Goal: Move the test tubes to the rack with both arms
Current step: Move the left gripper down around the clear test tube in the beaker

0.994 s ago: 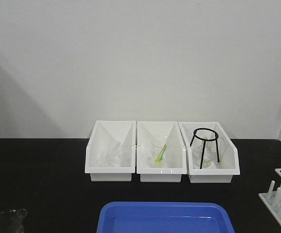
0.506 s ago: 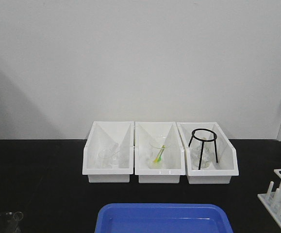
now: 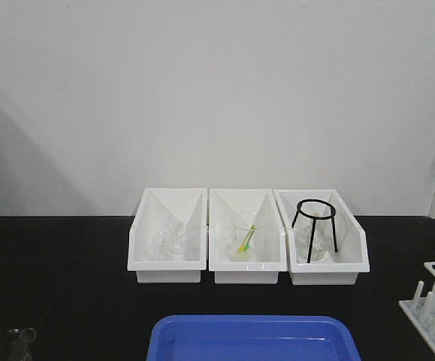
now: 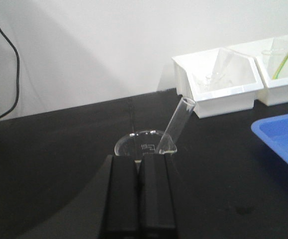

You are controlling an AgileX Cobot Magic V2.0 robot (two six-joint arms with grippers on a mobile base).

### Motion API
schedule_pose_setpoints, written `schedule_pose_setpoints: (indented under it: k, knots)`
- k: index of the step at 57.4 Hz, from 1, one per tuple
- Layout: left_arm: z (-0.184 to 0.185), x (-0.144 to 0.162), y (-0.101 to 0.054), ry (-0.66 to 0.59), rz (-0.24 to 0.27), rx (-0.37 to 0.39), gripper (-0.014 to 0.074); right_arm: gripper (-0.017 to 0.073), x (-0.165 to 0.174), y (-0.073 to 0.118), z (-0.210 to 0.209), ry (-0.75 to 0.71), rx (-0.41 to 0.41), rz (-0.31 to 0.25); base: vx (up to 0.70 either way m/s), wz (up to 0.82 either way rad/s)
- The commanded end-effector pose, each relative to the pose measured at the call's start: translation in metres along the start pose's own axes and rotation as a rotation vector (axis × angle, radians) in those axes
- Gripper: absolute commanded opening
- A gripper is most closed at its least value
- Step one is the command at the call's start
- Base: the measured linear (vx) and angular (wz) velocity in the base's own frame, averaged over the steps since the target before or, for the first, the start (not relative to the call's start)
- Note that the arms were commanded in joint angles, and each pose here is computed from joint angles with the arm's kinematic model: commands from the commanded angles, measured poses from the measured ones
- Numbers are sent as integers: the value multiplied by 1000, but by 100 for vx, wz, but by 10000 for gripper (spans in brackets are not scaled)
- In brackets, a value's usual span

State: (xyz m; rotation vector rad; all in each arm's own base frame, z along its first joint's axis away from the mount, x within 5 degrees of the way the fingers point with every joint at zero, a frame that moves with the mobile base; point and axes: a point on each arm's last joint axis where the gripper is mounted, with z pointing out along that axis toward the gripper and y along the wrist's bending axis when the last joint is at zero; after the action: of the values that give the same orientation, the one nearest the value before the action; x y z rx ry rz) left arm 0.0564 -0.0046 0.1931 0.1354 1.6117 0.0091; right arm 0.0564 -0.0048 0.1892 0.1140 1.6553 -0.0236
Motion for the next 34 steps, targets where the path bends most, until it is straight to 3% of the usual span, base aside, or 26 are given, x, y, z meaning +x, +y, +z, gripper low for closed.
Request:
schedule_pose_setpoints:
  k: [1,5,8,13,17,22,34]
  knots:
    - [-1,-7,2,-156,42,-29,-20,-7,-10,1,-1,-147,-9,-24,0,0]
    - [-3,-17,3,-255,27,-43,-20,-7,-18,1,-2,-230,-14,-26,0,0]
    - [-5,-25,4,-328,-16,-50,-20,-7,-24,2,-4,-297,-19,-32,0,0]
    - [-10,-41,7,-401,-165,-40,-20,-7,-39,3,-9,-406,-26,-35,0,0]
    - [-15,-57,8,-426,-224,-26,-20,-7,-58,4,-15,-473,-29,-32,0,0]
    - [-22,-83,10,-448,-210,-20,-20,-7,-94,6,-28,-544,-29,-40,0,0]
    - [-16,-157,15,-419,-88,-35,-20,-7,-179,10,-27,-582,-10,-103,0,0]
